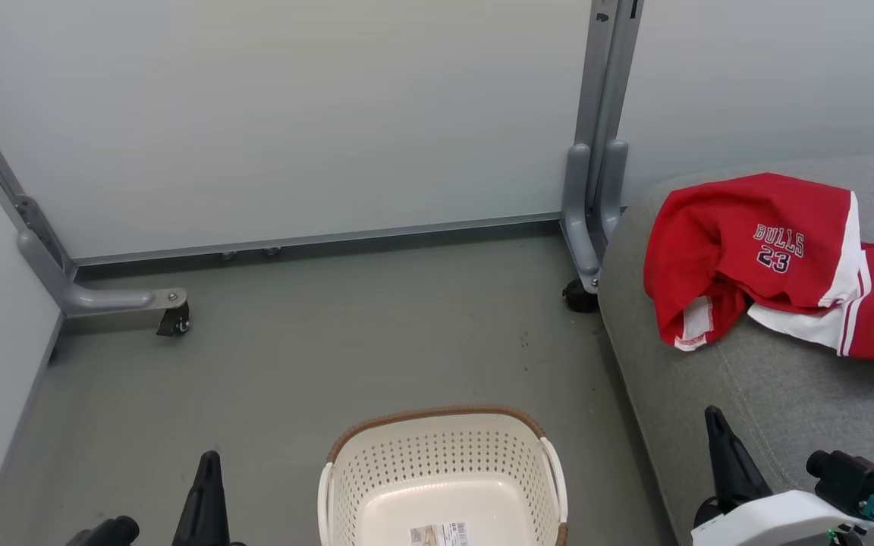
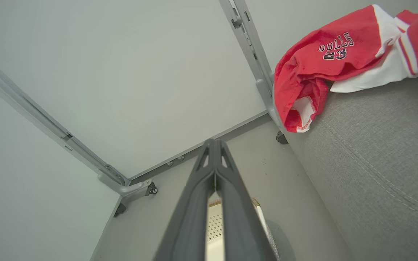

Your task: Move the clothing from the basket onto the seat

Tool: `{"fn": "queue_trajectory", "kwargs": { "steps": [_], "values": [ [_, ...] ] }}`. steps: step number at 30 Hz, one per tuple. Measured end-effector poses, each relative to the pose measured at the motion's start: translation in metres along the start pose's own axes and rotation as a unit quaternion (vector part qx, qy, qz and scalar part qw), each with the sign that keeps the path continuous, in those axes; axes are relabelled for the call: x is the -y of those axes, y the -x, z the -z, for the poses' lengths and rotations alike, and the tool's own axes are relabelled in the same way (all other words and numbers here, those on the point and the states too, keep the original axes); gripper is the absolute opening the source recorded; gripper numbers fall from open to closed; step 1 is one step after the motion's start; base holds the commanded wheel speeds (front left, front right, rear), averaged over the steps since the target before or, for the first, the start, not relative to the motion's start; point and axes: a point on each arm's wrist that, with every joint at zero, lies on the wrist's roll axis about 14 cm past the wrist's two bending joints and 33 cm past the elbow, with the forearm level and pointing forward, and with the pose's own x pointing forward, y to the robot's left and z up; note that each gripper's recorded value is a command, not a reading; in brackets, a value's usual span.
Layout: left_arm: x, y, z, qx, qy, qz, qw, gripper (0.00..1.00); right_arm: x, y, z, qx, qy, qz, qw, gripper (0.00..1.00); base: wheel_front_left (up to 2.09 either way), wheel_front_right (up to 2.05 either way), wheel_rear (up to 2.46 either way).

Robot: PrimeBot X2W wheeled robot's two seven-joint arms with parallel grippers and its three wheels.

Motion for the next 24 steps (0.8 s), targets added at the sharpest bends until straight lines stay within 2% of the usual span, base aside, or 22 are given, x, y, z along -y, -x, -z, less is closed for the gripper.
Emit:
{"fn": "queue_trajectory", "kwargs": {
  "steps": [12,24],
  "values": [
    [-0.006,-0.011,-0.005,-0.003,0.085,-0.011,0.996,0.00,0.008,-0.010,-0.004,0.000,-0.087,0.016,0.996,0.00,0.00,0.00,0.00],
    [-0.012,-0.021,-0.009,-0.007,0.159,-0.018,0.987,0.00,0.014,-0.018,-0.005,-0.003,-0.165,0.029,0.986,0.00,0.00,0.00,0.00]
  ]
}}
